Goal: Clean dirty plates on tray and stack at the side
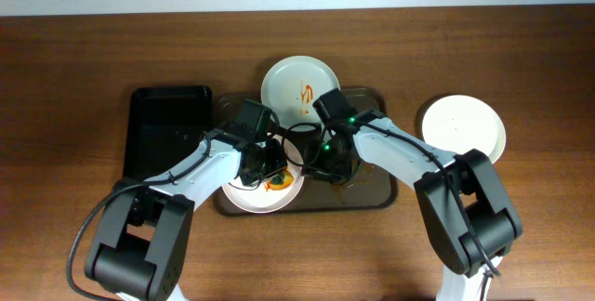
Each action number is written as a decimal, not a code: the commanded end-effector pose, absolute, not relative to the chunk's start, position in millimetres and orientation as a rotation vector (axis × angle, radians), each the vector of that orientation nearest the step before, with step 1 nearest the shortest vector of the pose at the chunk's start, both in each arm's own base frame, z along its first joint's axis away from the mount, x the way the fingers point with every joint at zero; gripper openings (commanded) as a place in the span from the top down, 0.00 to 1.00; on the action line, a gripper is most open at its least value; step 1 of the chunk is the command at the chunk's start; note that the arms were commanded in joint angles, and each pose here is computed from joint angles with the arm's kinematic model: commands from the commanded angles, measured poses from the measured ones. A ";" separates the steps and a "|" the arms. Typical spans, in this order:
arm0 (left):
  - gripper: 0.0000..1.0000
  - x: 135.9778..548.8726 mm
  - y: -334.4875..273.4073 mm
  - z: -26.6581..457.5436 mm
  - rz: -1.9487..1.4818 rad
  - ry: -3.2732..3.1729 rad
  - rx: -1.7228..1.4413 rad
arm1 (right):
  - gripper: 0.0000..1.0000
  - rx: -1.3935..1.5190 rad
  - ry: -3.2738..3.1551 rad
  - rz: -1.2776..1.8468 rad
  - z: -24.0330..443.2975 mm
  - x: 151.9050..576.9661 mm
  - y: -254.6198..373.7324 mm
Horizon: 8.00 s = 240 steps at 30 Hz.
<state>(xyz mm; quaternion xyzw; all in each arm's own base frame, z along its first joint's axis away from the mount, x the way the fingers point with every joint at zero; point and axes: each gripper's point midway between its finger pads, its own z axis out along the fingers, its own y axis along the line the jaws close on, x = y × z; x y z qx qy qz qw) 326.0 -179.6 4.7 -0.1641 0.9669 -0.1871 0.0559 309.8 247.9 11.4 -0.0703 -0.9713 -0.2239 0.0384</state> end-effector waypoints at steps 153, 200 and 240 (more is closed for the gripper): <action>0.57 380.7 54.8 -17.1 -0.011 2.723 -0.227 | 0.96 0.056 -3.564 0.559 139.1 357.3 95.9; 0.41 377.3 54.2 -18.6 -0.013 2.737 -0.229 | 0.96 -0.782 -3.572 0.964 174.1 387.7 -9.6; 1.00 438.7 38.9 30.3 -0.068 2.473 0.066 | 0.34 -0.436 -3.265 -0.431 82.5 370.2 7.4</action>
